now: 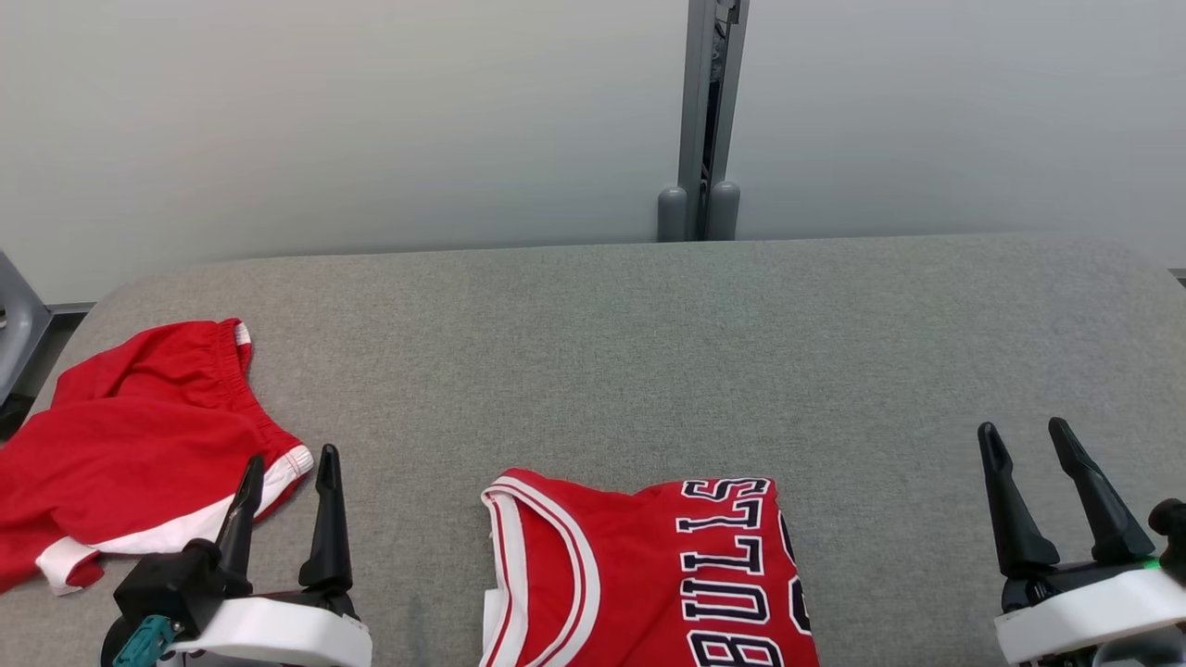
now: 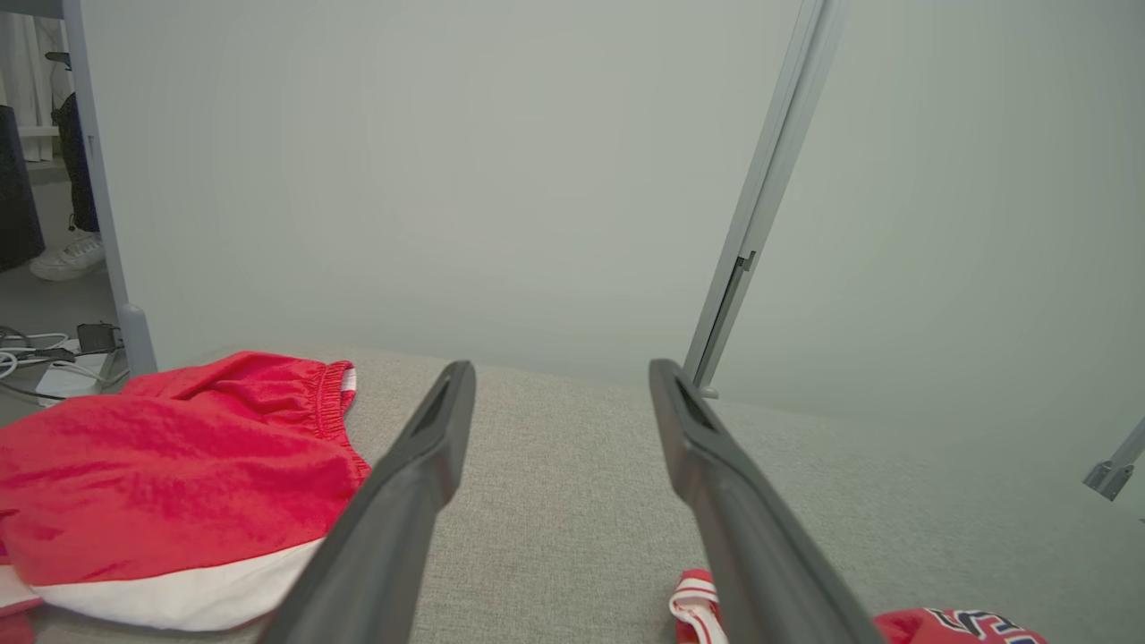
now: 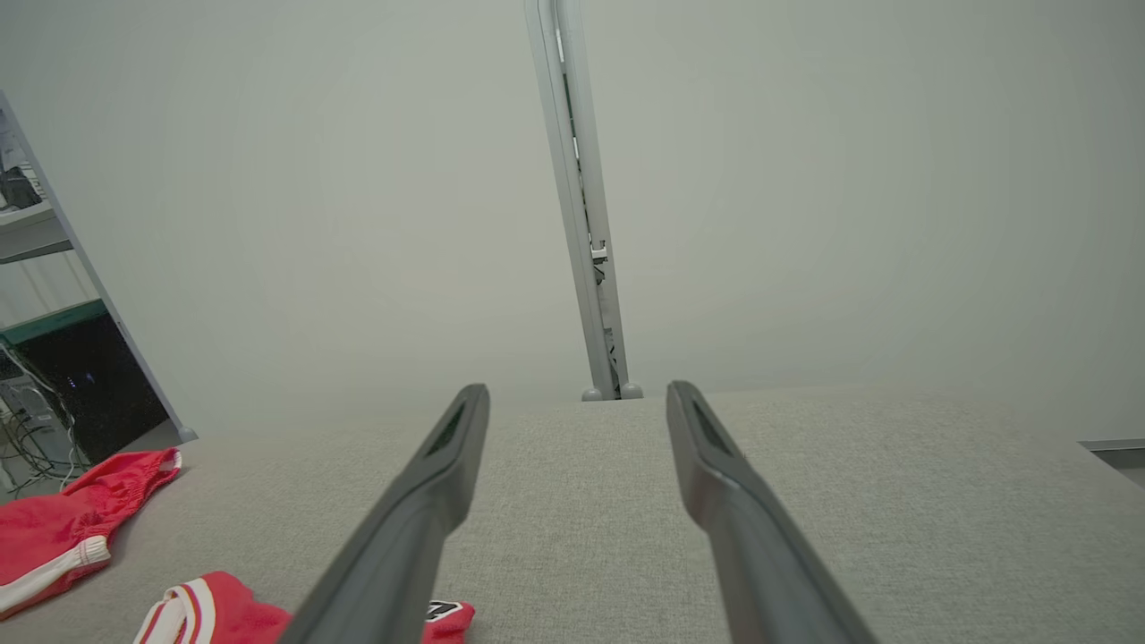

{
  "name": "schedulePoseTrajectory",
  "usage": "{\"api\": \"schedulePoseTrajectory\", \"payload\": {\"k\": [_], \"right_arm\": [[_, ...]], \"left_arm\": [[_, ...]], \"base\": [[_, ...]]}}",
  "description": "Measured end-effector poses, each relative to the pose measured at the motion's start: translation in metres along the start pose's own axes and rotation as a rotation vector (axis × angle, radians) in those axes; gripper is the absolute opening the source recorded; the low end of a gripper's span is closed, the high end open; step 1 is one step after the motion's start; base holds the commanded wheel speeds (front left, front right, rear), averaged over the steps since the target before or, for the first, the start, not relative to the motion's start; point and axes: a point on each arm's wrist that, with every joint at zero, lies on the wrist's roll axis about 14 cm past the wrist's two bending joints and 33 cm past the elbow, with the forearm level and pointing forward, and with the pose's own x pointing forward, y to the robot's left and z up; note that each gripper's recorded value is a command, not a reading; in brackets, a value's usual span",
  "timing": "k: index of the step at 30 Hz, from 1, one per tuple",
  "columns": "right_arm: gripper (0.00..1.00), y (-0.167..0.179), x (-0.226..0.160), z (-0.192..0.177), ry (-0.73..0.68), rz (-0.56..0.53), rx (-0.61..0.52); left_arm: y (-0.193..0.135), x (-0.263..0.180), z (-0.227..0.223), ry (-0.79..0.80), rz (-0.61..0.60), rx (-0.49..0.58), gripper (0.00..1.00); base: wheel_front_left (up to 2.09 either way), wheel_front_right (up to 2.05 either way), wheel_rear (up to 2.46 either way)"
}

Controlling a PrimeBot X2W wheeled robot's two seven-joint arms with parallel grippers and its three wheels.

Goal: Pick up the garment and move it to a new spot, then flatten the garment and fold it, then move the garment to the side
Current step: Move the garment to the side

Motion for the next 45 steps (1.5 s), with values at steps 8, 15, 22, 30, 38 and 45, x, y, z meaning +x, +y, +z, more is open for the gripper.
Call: {"api": "schedulePoseTrajectory", "payload": {"k": [8, 15, 22, 30, 38, 45], "right_arm": [[1.00, 0.015, 0.002, -0.026, 0.115, 0.038, 0.042], [1.00, 0.053, 0.017, -0.070, 0.322, 0.141, 0.099], [1.00, 0.062, 0.014, -0.133, 0.593, 0.144, 0.129], [1.00, 0.076, -0.007, -0.187, 0.875, 0.151, 0.171], [0.34, 0.078, -0.006, -0.195, 0.934, 0.134, 0.190], [0.00, 0.078, 0.008, -0.176, 0.823, 0.125, 0.207]], "left_arm": [[0.002, -0.003, -0.001, -0.001, 0.004, -0.004, 1.00], [0.004, -0.006, -0.003, 0.005, 0.007, -0.002, 1.00], [0.020, -0.014, 0.000, 0.005, 0.049, 0.006, 1.00], [0.040, -0.026, 0.001, 0.010, 0.108, 0.016, 1.00], [0.042, -0.027, 0.000, 0.011, 0.119, 0.014, 1.00], [0.031, -0.021, 0.000, 0.011, 0.082, 0.015, 1.00]], "base": [[0.00, 0.00, 0.00], [0.00, 0.00, 0.00], [0.00, 0.00, 0.00], [0.00, 0.00, 0.00], [0.00, 0.00, 0.00], [0.00, 0.00, 0.00]]}}
